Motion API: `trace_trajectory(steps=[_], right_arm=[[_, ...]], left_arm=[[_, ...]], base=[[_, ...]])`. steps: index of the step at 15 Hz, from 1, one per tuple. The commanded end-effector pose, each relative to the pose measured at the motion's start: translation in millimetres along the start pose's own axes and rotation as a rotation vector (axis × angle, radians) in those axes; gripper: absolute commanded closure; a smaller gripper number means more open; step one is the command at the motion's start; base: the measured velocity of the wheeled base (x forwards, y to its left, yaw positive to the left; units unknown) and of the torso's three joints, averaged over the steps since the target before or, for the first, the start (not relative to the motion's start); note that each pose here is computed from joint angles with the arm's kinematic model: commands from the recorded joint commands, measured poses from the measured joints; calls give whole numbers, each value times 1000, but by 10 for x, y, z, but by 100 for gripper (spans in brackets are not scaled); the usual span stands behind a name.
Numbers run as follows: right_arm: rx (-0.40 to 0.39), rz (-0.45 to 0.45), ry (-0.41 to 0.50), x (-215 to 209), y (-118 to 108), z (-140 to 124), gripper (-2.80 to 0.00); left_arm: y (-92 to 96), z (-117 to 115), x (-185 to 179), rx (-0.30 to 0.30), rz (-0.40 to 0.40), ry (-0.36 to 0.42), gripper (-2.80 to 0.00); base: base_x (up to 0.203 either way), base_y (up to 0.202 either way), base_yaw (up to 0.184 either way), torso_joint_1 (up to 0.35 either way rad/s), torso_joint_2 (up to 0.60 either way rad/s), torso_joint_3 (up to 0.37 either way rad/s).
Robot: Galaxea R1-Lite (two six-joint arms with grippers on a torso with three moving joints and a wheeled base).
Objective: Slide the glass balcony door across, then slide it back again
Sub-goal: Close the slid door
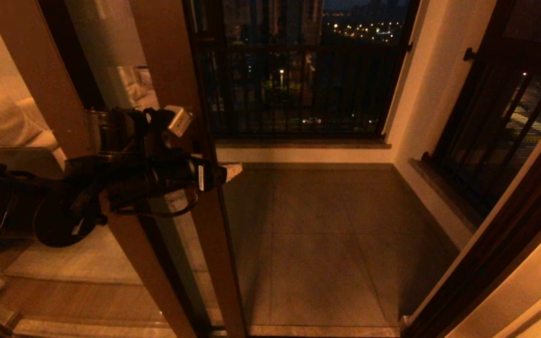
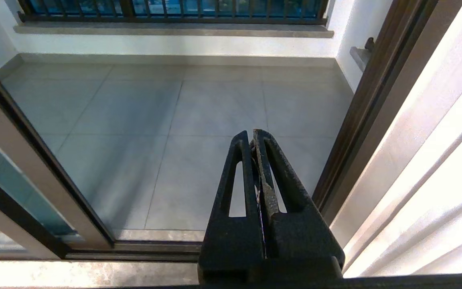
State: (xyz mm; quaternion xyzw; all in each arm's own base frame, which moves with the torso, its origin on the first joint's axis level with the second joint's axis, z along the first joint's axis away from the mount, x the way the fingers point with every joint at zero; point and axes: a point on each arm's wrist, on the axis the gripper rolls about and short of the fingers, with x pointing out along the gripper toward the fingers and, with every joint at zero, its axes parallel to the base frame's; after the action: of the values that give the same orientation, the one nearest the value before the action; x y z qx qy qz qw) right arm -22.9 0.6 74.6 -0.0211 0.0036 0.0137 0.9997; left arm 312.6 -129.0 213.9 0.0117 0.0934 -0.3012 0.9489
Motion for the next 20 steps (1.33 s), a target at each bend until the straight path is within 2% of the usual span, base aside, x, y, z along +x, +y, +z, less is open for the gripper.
trace_trajectory(steps=[1,13,18,20], right_arm=[[-1,0,1,2,0,-8,0],[-1,1,1,2,0,-8,0],[-1,0,1,2,0,-8,0],[-1,0,3,2,0,-9,0]], left_arm=[[-20,-6,20,1,2,1,-280],[-286,-28,182,15,-80,8,-280],[-277,7,68,9,-47,-2,-280],[-224,-3,-7,-11,9,2,-280]], base=[[0,0,0,0,0,0],[0,0,0,0,0,0],[0,0,0,0,0,0],[0,0,0,0,0,0]])
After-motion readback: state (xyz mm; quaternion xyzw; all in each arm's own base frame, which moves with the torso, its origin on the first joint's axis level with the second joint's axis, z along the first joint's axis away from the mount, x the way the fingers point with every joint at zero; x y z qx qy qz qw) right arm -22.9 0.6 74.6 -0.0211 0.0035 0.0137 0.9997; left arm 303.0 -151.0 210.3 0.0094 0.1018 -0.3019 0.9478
